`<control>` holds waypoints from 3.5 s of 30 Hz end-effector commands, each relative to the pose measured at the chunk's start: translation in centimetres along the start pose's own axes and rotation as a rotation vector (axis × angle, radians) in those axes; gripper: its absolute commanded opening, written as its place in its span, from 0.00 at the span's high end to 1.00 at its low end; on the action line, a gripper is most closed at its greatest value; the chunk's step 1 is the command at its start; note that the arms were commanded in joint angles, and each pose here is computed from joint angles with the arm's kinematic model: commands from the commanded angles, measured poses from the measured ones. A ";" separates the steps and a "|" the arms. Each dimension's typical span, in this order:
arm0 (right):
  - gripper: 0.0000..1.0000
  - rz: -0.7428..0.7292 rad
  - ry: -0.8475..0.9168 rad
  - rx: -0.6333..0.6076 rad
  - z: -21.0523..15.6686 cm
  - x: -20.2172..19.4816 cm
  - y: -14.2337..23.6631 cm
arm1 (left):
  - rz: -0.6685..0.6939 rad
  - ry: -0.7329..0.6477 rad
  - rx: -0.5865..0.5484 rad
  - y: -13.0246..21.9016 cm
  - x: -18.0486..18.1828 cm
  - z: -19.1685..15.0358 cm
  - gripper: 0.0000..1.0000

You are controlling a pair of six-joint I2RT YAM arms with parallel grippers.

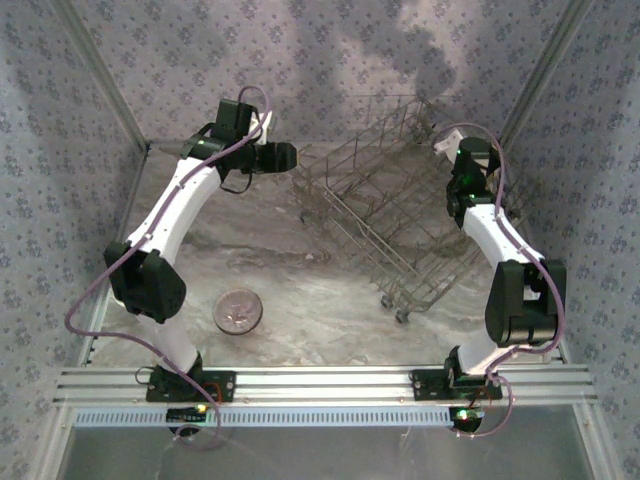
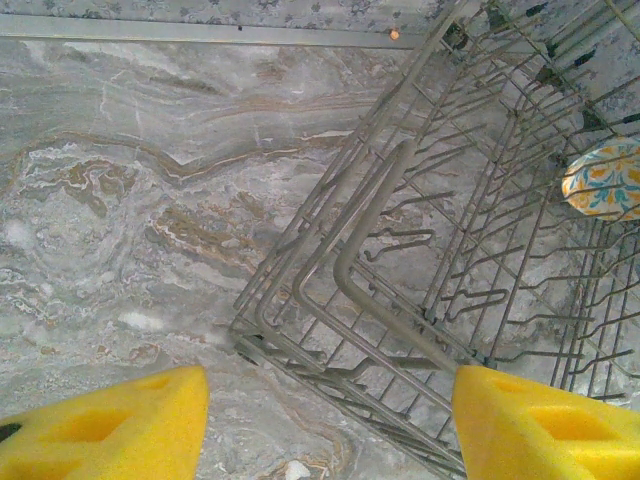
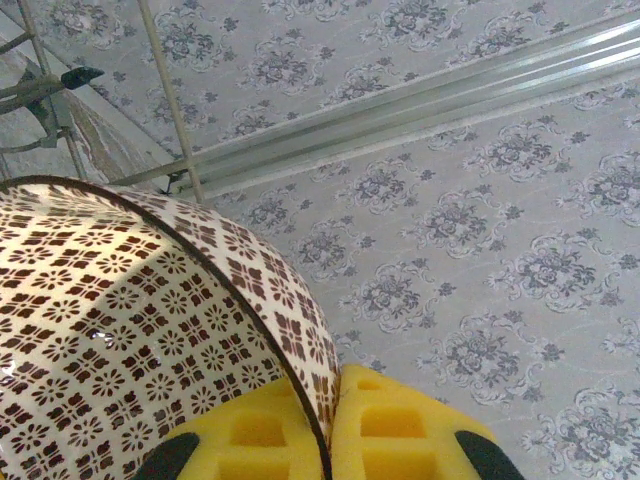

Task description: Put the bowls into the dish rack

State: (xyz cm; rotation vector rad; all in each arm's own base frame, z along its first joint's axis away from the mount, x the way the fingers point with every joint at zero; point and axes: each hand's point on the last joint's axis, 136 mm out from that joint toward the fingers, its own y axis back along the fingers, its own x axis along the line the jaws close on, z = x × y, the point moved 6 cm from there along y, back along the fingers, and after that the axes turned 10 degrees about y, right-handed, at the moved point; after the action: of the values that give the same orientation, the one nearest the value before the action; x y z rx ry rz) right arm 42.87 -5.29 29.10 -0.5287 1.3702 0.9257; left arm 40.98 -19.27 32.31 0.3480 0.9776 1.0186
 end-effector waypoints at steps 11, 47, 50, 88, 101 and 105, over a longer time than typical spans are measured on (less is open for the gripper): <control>1.00 -0.058 -0.005 -0.019 0.2 0.1 0.0 | -0.023 -0.005 -0.038 1.2 -0.7 0.9 0.34; 1.00 -0.104 0.076 -0.011 -1.2 2.5 -1.1 | -0.044 -0.003 -0.043 1.6 -0.7 0.3 0.34; 1.00 -0.076 0.079 -0.014 -1.7 3.0 -0.7 | -0.041 0.001 -0.033 1.4 -0.5 0.0 0.34; 1.00 -0.126 0.086 0.003 -2.0 3.5 -0.1 | -0.055 0.009 -0.006 -0.7 0.1 0.2 0.34; 1.00 -0.178 0.129 0.008 -1.9 2.3 -0.1 | -0.060 0.017 0.014 -1.6 0.4 -0.1 0.34; 1.00 -0.179 0.153 -0.002 -1.7 2.5 -0.2 | -0.065 0.021 0.020 -1.9 0.4 -0.1 0.34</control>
State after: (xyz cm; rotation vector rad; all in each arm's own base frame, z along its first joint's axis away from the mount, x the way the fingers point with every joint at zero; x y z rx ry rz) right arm 42.05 -4.99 24.72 -0.7166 1.4577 0.8415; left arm 41.29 -19.71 30.35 0.3541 1.0133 0.9798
